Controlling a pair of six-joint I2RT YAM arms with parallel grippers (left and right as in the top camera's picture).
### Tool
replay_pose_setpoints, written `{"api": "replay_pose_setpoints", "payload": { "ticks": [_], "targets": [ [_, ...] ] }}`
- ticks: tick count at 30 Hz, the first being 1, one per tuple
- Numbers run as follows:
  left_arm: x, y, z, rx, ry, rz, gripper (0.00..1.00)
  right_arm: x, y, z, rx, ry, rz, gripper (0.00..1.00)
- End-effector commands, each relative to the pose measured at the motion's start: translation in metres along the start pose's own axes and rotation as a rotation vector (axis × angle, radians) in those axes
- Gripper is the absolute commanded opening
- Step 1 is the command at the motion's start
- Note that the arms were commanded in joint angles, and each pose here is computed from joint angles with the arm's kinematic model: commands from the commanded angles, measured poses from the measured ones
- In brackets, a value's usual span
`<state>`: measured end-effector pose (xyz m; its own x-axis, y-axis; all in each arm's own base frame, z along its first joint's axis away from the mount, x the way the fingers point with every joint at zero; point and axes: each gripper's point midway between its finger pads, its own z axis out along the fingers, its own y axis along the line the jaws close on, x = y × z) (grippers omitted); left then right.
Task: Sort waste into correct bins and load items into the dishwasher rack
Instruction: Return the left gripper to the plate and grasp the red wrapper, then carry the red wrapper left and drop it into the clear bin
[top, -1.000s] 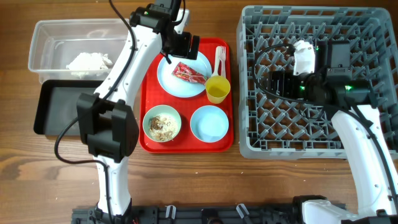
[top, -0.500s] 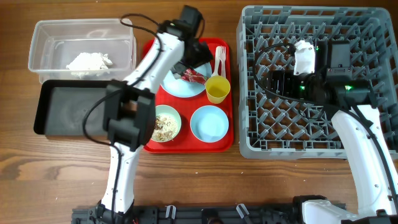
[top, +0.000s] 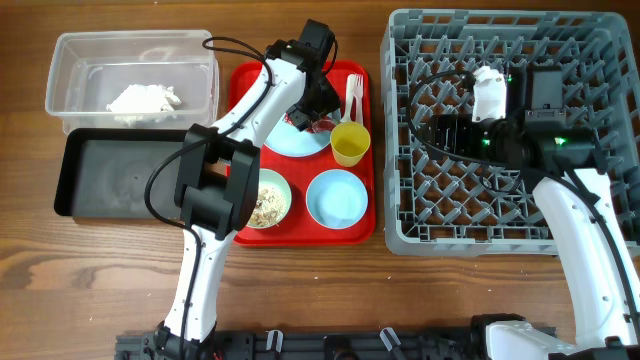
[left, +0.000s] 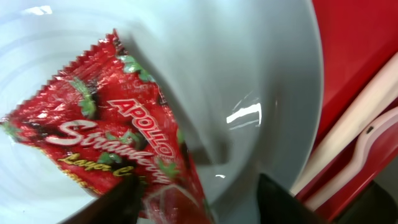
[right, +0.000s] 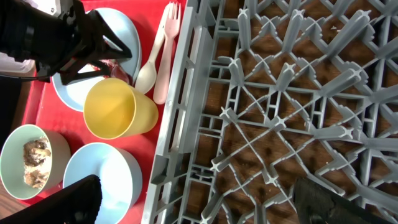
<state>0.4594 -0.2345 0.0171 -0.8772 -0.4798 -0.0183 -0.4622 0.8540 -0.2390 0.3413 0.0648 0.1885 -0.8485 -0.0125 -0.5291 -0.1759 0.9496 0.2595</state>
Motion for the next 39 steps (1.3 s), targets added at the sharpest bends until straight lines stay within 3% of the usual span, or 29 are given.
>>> {"api": "replay_pose_setpoints", "payload": {
  "ticks": [1, 9, 15, 20, 25, 30, 37, 38, 39],
  "targets": [
    [0.000, 0.008, 0.008, -0.029, 0.010, -0.007, 0.43, -0.002, 0.002, 0.001, -0.019, 0.001, 0.014, 1.00],
    [-0.003, 0.012, 0.007, -0.045, 0.000, -0.008, 0.04, -0.003, 0.002, 0.000, -0.019, 0.001, 0.014, 1.00],
    [-0.019, 0.014, -0.018, 0.003, -0.012, 0.129, 0.04, -0.002, 0.002, 0.001, -0.018, 0.001, 0.009, 1.00],
    [-0.046, 0.020, -0.080, 0.092, -0.076, 0.228, 0.04, -0.003, 0.002, 0.001, -0.018, -0.001, 0.005, 1.00],
    [-0.090, 0.053, -0.167, 0.133, -0.245, 0.311, 0.04, -0.003, 0.002, 0.000, -0.019, -0.001, 0.006, 1.00],
    [-0.133, 0.108, -0.194, 0.072, -0.334, 0.196, 0.04, -0.003, 0.002, 0.001, -0.019, -0.004, 0.007, 1.00],
    [-0.172, 0.177, -0.171, -0.074, -0.342, 0.065, 0.05, -0.004, 0.002, 0.000, -0.019, -0.006, 0.009, 1.00],
    [-0.176, 0.183, -0.164, -0.080, -0.333, 0.054, 0.12, -0.005, 0.002, 0.000, -0.019, -0.009, 0.009, 1.00],
    [-0.179, 0.188, -0.157, -0.086, -0.325, 0.046, 0.40, -0.006, 0.002, 0.000, -0.019, -0.013, 0.007, 1.00]
  ]
}}
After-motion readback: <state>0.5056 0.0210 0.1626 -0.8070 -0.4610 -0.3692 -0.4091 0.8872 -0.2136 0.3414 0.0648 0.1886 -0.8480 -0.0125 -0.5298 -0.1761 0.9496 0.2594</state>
